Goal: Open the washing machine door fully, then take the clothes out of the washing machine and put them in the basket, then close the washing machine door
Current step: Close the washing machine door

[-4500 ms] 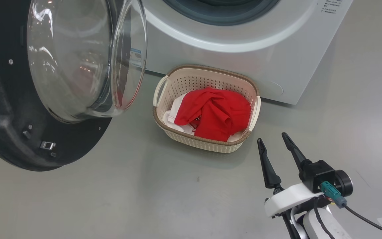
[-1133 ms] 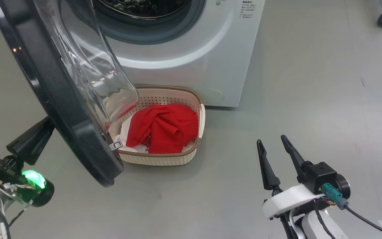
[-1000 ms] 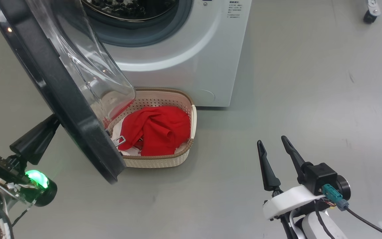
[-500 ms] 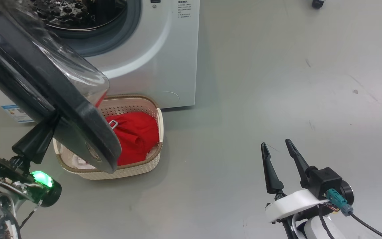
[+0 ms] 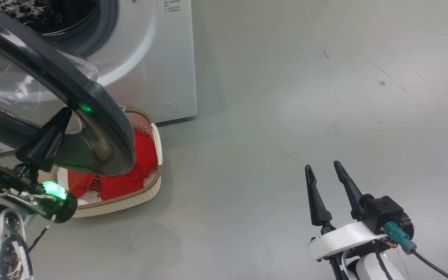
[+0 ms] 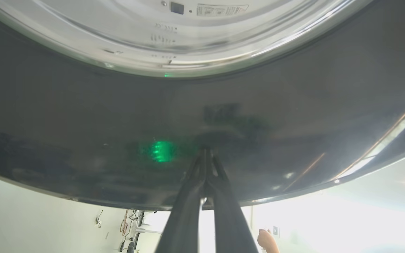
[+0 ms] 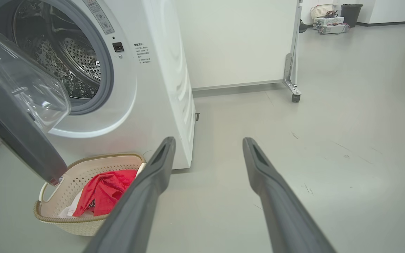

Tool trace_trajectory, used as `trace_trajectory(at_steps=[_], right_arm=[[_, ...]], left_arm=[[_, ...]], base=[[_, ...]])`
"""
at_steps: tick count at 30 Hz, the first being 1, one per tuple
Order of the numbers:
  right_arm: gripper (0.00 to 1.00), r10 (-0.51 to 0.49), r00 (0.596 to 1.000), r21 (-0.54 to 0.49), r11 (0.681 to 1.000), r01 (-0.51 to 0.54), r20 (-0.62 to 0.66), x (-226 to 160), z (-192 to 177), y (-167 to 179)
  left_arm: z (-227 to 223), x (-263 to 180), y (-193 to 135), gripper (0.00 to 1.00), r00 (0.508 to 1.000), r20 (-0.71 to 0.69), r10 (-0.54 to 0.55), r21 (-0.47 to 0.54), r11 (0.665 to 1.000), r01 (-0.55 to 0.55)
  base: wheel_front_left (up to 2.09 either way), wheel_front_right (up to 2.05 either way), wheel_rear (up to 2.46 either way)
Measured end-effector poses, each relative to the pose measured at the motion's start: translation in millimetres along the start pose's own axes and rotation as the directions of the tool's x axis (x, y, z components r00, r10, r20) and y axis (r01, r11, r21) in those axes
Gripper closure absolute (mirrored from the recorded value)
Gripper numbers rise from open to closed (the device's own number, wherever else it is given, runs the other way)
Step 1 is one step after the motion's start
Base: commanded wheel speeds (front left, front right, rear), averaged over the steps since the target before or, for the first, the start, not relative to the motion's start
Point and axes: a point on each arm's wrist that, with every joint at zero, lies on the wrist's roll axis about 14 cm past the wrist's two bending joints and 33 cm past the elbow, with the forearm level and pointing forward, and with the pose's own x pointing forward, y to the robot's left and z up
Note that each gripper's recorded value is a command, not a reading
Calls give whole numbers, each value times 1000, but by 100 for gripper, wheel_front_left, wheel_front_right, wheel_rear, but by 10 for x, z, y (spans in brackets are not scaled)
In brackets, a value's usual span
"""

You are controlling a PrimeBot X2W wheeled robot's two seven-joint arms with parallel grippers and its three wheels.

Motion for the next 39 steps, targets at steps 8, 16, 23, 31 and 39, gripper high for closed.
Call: trace_trajectory(at_steps=[8, 16, 23, 31, 39], right_arm=[[0, -58, 998, 9, 998, 58, 4, -78, 25, -159], [0, -118, 993, 13, 993, 118, 6, -154, 40, -309], [0, -154, 988, 9, 988, 154, 12, -187, 66, -406], [0, -181, 983, 8, 983, 181, 21, -216, 99, -467], [0, -193, 980, 21, 981, 192, 55, -211, 203, -511]], left_arm=[[15, 261, 100, 100, 1000, 11, 16, -12, 1000, -16], [161, 476, 178, 100, 996, 90, 27, -29, 999, -24], [190, 699, 304, 100, 991, 115, 63, -25, 998, -61], [192, 835, 441, 100, 986, 130, 104, -33, 994, -100], [113, 800, 495, 100, 987, 96, 132, -22, 991, -130]], base=[[0, 0, 0], [0, 0, 0], [0, 0, 0], [0, 0, 0], [0, 0, 0]])
